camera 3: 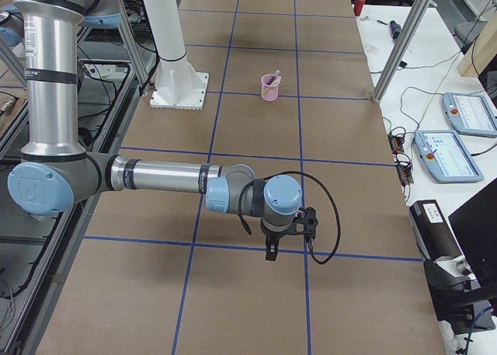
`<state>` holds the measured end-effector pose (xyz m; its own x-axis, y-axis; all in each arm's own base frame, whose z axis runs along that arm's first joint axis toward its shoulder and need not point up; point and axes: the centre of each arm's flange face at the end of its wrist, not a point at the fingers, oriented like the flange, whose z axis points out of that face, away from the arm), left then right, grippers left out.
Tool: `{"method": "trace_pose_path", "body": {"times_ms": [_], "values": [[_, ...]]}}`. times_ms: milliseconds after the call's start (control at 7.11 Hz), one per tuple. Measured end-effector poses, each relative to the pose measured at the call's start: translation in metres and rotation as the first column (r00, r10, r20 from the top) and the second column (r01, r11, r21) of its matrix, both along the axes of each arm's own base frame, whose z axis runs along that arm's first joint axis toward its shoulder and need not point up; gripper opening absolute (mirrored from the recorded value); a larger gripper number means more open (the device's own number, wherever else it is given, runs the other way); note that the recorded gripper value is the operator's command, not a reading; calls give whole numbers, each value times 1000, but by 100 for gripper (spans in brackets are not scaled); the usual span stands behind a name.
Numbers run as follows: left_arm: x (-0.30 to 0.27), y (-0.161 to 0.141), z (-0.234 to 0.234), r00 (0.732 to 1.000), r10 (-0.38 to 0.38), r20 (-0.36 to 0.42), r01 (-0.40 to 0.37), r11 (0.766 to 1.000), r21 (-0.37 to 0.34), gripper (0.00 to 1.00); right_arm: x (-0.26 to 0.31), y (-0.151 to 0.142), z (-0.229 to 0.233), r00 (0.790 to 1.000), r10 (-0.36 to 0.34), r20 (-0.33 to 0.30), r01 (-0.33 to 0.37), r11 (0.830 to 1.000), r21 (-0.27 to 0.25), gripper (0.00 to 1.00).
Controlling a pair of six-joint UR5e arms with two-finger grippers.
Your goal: Collect pens into pen holder
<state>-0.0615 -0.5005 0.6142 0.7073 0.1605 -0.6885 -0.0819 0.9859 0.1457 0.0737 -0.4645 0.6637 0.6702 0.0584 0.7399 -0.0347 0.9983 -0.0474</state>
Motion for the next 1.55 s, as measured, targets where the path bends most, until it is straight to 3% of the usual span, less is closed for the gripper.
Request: {"method": "trace_pose_path", "body": {"times_ms": [1548], "values": [[1,1,4,1000,2,-1,-2,1000,-8,100,0,-2,-2,1000,0,-3,0,1000,6,99]]}}
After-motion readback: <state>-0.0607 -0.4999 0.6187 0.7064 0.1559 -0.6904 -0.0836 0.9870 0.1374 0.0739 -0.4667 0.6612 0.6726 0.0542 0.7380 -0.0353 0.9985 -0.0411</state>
